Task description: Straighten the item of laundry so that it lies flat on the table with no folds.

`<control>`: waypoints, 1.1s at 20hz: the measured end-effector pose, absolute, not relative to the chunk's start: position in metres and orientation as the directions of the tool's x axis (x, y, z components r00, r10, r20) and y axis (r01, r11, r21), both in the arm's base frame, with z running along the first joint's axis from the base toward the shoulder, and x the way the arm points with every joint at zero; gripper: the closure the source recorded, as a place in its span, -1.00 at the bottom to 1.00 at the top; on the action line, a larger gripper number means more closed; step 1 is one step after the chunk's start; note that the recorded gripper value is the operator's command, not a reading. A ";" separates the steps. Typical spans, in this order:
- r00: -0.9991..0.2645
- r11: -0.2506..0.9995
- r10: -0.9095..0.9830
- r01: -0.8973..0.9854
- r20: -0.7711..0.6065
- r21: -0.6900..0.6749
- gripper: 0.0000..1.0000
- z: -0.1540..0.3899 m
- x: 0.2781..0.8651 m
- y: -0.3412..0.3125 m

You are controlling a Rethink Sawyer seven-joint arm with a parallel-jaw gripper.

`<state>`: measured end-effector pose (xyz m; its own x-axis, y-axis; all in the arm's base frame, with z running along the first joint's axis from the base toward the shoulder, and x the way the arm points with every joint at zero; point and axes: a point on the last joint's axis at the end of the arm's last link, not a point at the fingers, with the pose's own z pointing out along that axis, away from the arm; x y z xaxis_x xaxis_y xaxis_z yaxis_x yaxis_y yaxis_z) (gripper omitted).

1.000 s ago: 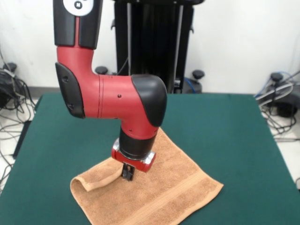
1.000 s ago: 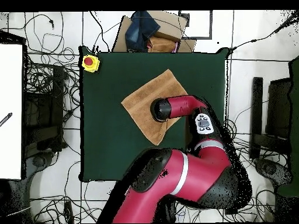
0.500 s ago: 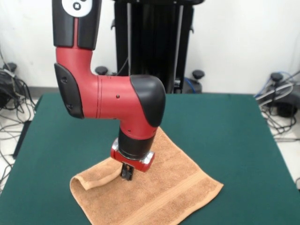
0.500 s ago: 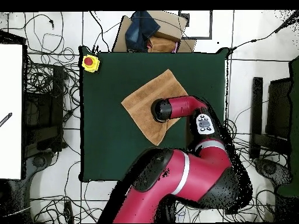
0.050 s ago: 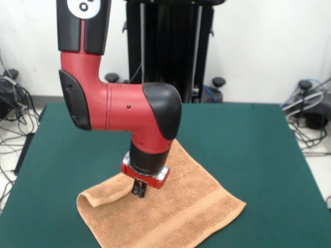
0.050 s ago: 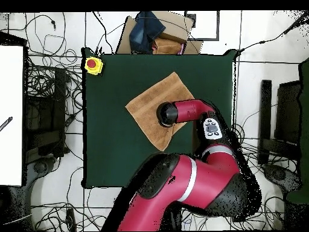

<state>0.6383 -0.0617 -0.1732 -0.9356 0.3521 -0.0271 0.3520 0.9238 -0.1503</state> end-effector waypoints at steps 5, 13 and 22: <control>-0.936 0.924 0.349 0.336 0.040 -0.183 1.00 -0.172 0.628 -0.068; -0.914 0.946 0.276 0.202 0.297 -0.254 1.00 -0.164 0.592 -0.092; -0.893 0.969 0.188 0.101 0.409 -0.225 1.00 -0.162 0.570 -0.100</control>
